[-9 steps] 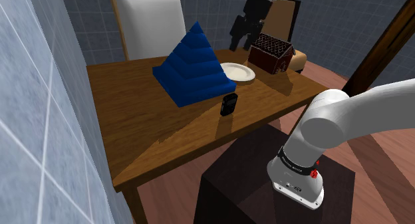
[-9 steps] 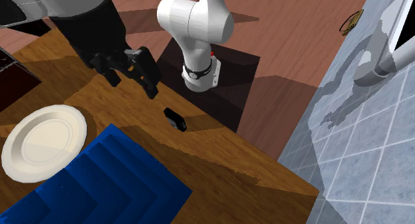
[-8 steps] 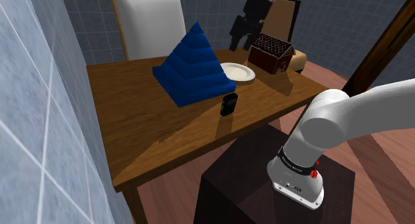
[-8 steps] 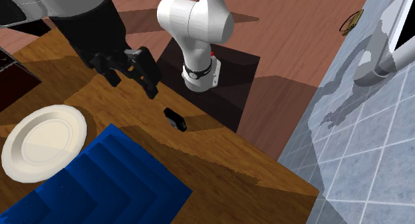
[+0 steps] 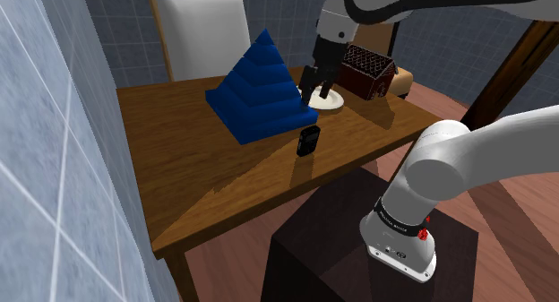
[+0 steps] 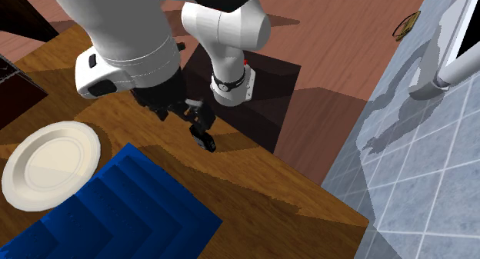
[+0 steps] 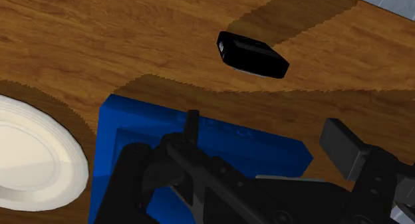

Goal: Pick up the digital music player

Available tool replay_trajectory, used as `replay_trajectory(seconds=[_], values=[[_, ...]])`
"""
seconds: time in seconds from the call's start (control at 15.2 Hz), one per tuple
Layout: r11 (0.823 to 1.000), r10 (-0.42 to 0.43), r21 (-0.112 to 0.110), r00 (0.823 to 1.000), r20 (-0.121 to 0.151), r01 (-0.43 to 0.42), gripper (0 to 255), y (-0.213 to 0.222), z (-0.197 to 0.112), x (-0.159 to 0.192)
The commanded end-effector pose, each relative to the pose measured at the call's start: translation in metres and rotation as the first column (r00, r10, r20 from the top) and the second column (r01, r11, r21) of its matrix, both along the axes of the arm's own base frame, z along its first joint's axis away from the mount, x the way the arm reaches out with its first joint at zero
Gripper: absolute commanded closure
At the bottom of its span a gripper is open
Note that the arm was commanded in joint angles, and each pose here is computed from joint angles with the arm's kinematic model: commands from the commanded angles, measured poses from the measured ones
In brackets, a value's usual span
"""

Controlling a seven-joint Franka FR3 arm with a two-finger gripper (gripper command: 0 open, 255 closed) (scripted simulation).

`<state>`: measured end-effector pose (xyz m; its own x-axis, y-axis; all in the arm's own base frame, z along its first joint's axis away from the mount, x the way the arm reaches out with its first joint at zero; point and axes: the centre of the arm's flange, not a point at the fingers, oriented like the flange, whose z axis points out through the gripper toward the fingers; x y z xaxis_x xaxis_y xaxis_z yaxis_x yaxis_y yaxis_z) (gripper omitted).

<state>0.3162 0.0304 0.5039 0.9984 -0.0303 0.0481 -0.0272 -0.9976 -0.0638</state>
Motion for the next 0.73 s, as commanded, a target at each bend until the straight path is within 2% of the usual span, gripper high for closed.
replay_trajectory(seconds=[0.0, 0.2, 0.66], values=[[1.0, 0.005, -0.027, 1.0, -0.02, -0.006, 0, 0.01, -0.028, -0.002], [0.998, 0.013, -0.066, 0.999, -0.05, -0.016, 0, 0.023, -0.066, -0.005], [0.998, 0.013, -0.066, 0.999, -0.05, -0.016, 0, 0.023, -0.102, -0.005]])
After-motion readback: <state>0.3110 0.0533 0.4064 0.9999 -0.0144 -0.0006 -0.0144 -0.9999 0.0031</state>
